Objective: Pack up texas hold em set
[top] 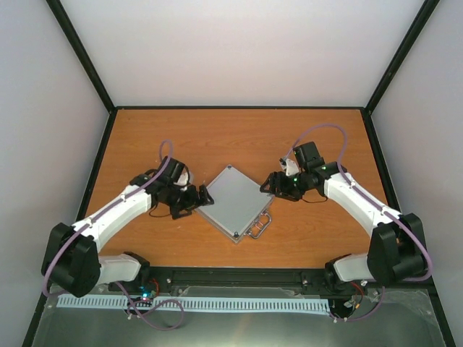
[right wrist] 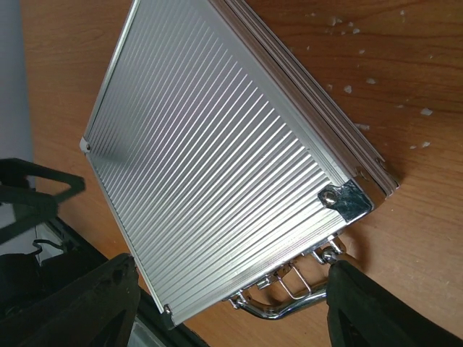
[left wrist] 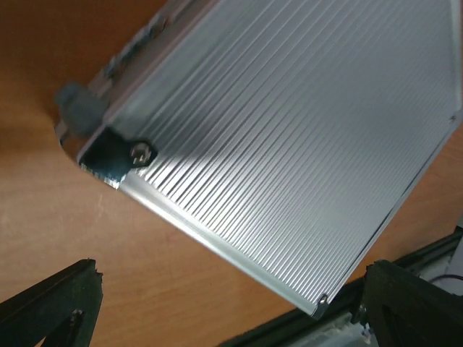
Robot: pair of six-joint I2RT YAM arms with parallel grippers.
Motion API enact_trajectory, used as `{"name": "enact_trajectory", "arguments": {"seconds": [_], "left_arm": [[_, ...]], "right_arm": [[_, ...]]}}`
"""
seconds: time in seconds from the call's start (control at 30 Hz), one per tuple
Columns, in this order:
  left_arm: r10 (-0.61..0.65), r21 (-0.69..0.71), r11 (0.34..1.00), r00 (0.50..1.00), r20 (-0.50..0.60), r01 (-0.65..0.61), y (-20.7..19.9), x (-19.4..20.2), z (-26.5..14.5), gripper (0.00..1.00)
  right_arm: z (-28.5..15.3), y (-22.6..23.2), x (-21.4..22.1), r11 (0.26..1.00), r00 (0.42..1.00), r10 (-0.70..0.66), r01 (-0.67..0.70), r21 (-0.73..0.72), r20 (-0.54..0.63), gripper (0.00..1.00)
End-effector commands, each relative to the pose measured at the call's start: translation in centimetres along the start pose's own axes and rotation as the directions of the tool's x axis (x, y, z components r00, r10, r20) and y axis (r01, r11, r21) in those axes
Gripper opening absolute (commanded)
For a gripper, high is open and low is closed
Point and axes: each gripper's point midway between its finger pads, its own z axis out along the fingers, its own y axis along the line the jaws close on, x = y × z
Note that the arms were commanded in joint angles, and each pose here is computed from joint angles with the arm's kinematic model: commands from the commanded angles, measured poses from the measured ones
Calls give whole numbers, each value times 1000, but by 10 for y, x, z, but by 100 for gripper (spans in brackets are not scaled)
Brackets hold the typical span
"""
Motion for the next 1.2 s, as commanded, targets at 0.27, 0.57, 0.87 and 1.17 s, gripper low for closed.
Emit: {"name": "enact_trajectory", "arguments": {"seconds": [0.27,0.57,0.87,1.17], "left_arm": [[-54,202,978,998,-35,60,-23,-26,45,100],[211,353,899,962,172,-260,-111,-161,99,100],[311,267,900,936,164,-346,-96,-190,134,100],[346,406,854,938,21,-325,-108,-132,133,99]], "right_arm": [[-4,9,-11,998,997,-44,47,-44,55,73],[-6,4,2,987,984,-145,151,-54,101,81],[22,-7,10,986,980,-156,162,-48,122,74],[52,-44,-9,984,983,-146,133,118,108,64]]}}
